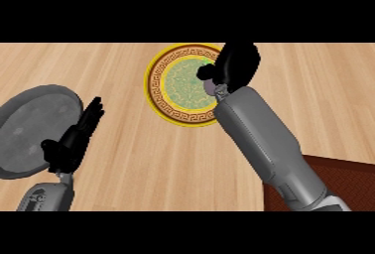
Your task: Pick the eggplant from the tray and place it in the plate
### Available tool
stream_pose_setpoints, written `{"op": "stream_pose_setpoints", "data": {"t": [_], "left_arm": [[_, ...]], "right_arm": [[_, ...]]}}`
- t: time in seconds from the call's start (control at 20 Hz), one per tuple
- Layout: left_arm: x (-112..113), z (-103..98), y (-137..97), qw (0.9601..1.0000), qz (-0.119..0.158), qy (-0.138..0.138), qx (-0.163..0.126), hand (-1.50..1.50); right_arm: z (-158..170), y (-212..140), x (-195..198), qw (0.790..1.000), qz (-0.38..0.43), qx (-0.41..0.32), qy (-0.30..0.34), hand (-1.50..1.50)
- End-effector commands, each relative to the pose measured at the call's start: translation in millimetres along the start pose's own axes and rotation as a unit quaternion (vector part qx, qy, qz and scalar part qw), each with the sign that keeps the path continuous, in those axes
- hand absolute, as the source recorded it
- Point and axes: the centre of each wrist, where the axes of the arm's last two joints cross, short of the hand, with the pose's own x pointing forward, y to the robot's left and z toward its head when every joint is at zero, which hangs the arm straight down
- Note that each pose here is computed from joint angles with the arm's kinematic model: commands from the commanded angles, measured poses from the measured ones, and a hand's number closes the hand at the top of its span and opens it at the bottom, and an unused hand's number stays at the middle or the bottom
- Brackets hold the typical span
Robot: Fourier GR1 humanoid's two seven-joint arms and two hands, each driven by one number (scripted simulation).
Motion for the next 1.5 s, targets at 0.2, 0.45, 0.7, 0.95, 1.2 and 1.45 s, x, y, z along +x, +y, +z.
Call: {"op": "stream_pose_setpoints", "data": {"t": [0.2, 0.45, 0.7, 0.95, 1.2, 1.45], "left_arm": [[4.5, -3.9, 4.6, 0.9998, 0.001, 0.007, 0.017, 0.0], [-19.7, 21.4, 12.1, 0.9994, 0.004, 0.026, 0.023, 0.0], [-4.9, 8.1, 11.3, 0.999, 0.003, 0.017, 0.042, 0.0], [3.3, 35.3, 13.9, 0.9984, 0.008, 0.022, 0.052, 0.0], [-8.8, 32.5, 26.7, 0.9989, 0.006, 0.024, 0.039, 0.0], [-13.0, 15.8, 18.6, 0.9987, 0.008, 0.022, 0.044, 0.0]], "right_arm": [[-7.0, -6.5, -3.0, 0.969, -0.213, -0.095, 0.079, -1.5], [11.1, -9.5, -21.0, 0.943, -0.305, -0.098, 0.092, -1.5], [55.0, 5.5, -72.5, 0.94, -0.318, -0.095, 0.077, -1.5], [97.2, -20.9, -124.6, 0.95, -0.296, -0.081, 0.054, -1.5], [117.4, -35.5, -166.3, 0.956, -0.285, -0.053, 0.041, -1.5], [137.7, -14.4, -164.9, 0.956, -0.284, -0.06, 0.039, -1.5]]}}
